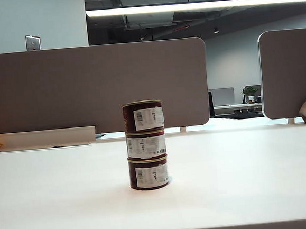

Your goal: Pick up the cans one by one and stack them together.

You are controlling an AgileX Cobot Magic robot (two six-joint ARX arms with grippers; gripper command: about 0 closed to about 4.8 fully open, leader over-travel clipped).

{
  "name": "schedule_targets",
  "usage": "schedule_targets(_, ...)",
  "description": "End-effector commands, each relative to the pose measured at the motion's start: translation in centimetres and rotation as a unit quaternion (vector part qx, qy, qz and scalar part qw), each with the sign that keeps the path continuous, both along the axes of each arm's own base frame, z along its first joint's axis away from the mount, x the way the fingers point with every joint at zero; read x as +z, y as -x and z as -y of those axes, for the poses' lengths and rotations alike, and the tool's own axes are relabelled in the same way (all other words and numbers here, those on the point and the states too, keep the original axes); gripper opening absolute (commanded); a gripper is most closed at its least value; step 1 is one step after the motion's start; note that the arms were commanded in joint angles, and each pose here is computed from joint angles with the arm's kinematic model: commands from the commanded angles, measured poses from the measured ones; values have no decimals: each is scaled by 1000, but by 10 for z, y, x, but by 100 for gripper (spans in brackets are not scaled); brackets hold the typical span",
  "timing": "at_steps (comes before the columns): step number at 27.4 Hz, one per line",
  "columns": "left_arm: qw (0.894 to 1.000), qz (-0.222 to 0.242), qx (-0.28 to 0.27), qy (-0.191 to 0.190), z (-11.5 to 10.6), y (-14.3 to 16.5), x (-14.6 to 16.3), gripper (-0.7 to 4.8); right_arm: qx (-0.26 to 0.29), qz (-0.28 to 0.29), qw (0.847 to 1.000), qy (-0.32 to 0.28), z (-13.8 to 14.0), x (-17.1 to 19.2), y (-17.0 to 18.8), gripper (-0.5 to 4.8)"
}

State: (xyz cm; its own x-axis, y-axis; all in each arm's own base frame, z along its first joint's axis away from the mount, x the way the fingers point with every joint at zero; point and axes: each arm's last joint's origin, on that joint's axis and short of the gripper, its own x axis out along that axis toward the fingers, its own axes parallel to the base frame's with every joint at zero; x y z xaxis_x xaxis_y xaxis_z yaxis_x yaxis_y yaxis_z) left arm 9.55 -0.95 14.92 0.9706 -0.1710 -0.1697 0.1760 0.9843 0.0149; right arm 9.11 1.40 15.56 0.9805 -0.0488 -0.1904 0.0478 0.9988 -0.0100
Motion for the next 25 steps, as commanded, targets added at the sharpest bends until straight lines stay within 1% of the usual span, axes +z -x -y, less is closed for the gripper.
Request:
schedule_targets(1, 1000, 1, -4, -1, 0, 0, 0, -5, 0, -10, 1000, 3, 0, -1, 1, -5)
schedule_targets(4, 1000, 1, -4, -1, 0, 0, 0, -5, 0, -28, 1000, 8, 0, -5, 1, -5)
schedule_targets(10, 1000, 0, 2, -2, 0, 0, 0, -5, 1, -29, 1000, 8, 0, -5, 2, -5)
schedule_targets(15, 999, -4, 44, -9, -3, 0, -1, -5, 2, -30, 1000, 8, 0, -5, 2, -5)
schedule_targets(25, 999, -5, 43, -10, -3, 0, -1, -5, 2, -28, 1000, 8, 0, -5, 2, -5)
